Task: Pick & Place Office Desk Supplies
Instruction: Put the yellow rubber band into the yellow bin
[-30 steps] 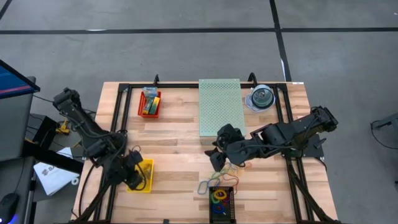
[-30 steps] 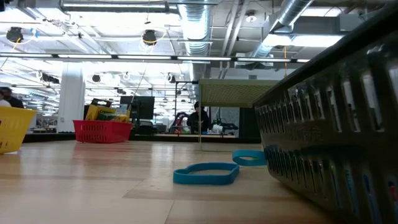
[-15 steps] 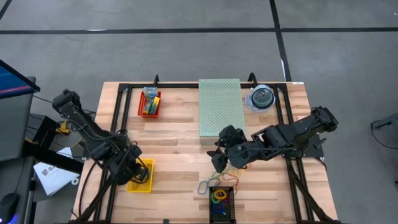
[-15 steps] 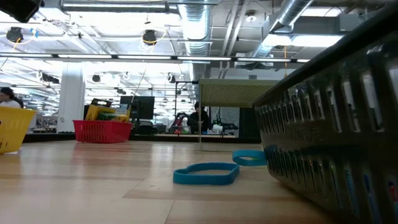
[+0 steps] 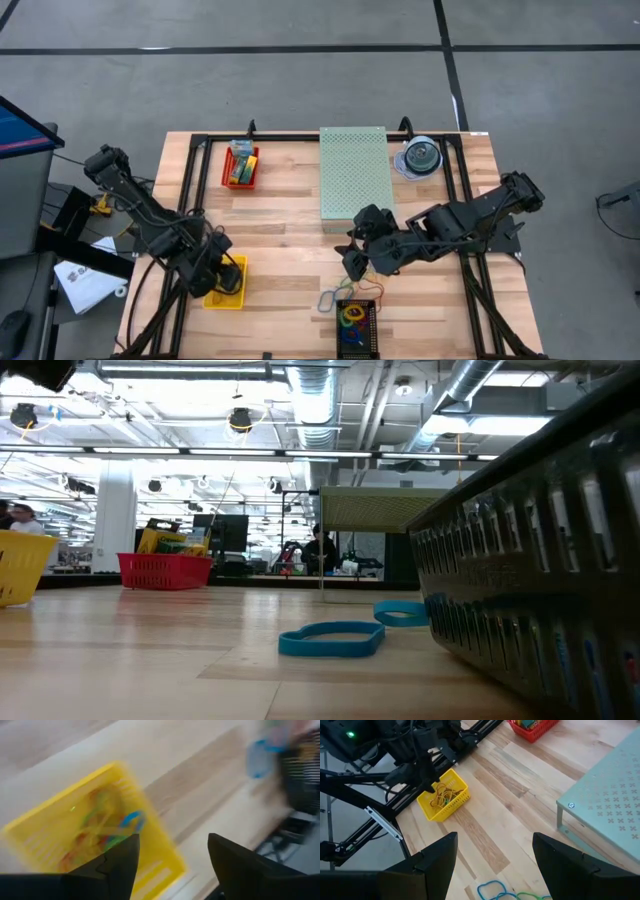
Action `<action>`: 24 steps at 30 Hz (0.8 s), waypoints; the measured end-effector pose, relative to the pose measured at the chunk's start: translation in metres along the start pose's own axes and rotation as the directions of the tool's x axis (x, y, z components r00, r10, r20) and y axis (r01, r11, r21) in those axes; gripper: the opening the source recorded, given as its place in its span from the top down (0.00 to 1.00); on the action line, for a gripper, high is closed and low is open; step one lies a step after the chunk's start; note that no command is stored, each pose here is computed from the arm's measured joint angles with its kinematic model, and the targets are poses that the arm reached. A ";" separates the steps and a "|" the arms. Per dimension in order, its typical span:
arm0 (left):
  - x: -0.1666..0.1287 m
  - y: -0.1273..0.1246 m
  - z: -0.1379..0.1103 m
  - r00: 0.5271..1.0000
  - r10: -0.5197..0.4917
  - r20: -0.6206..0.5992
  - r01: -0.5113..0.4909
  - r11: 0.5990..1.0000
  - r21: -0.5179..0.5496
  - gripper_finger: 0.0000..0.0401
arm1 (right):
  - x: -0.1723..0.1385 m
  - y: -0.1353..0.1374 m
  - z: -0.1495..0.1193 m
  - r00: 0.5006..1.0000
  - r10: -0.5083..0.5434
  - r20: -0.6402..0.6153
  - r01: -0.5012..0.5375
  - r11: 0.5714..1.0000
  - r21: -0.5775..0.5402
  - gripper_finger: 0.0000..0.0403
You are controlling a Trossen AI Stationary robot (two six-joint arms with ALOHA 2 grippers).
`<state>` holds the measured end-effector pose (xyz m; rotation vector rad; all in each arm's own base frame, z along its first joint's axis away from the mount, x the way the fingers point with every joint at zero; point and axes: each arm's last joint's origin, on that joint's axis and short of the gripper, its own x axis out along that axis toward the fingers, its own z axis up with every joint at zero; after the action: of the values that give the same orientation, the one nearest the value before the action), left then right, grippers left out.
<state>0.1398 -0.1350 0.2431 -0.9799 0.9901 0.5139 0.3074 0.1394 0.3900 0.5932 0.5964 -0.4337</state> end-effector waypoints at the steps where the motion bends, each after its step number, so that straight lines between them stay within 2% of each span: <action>1: -0.001 -0.003 0.001 0.999 -0.038 0.024 0.037 0.999 0.028 0.43 | 0.000 0.000 0.000 1.000 -0.001 -0.001 0.001 1.000 -0.001 0.37; 5: -0.002 -0.022 0.005 0.968 -0.222 0.112 0.205 0.968 0.148 0.48 | -0.003 -0.003 -0.008 0.998 -0.043 -0.037 0.043 0.999 0.000 0.37; 9: -0.003 -0.041 0.019 0.913 -0.373 0.163 0.332 0.914 0.232 0.53 | -0.008 -0.017 -0.022 0.974 -0.195 -0.118 0.197 0.980 0.004 0.37; 13: -0.009 -0.060 0.037 0.821 -0.522 0.230 0.440 0.836 0.326 0.56 | -0.012 -0.033 -0.041 0.908 -0.350 -0.230 0.370 0.927 0.052 0.37; 16: -0.013 -0.069 0.051 0.756 -0.588 0.288 0.485 0.798 0.358 0.57 | -0.007 -0.046 -0.059 0.827 -0.443 -0.346 0.493 0.867 0.067 0.37; 20: -0.017 -0.075 0.064 0.695 -0.634 0.339 0.515 0.768 0.380 0.57 | 0.014 -0.056 -0.086 0.776 -0.451 -0.441 0.540 0.837 0.094 0.37; 24: -0.019 -0.078 0.071 0.672 -0.663 0.330 0.543 0.745 0.388 0.57 | 0.046 -0.069 -0.113 0.753 -0.397 -0.525 0.534 0.835 0.134 0.37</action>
<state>0.2210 -0.1108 0.3078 -0.8357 0.2484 0.0218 0.2602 0.1490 0.2584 0.8306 1.1923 -0.8751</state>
